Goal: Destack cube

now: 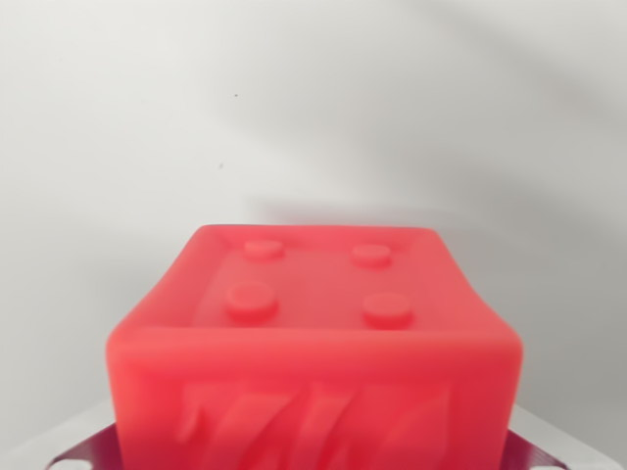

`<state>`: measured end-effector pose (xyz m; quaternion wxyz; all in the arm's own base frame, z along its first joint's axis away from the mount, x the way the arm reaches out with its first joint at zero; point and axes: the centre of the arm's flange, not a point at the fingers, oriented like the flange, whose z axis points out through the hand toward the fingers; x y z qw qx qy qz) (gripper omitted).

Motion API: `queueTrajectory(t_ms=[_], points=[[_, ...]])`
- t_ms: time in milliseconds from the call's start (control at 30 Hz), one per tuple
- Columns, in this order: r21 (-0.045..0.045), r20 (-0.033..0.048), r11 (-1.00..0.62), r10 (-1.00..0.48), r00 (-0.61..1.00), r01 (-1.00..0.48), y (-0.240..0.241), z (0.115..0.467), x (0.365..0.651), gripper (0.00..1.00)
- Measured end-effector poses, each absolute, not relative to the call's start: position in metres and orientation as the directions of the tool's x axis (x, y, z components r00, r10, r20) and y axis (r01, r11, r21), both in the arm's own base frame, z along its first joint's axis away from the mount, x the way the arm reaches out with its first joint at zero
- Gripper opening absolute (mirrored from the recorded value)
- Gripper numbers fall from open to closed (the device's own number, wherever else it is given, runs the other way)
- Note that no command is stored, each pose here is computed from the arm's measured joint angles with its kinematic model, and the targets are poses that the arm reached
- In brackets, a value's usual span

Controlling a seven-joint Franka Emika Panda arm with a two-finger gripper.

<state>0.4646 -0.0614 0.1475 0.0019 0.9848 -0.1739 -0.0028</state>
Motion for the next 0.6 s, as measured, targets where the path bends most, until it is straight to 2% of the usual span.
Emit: queueTrajectory(t_ms=[600], points=[[0.0039,-0.0052,-0.939,-0.343,0.939,-0.343,-0.062,0.122,0.465,0.00]])
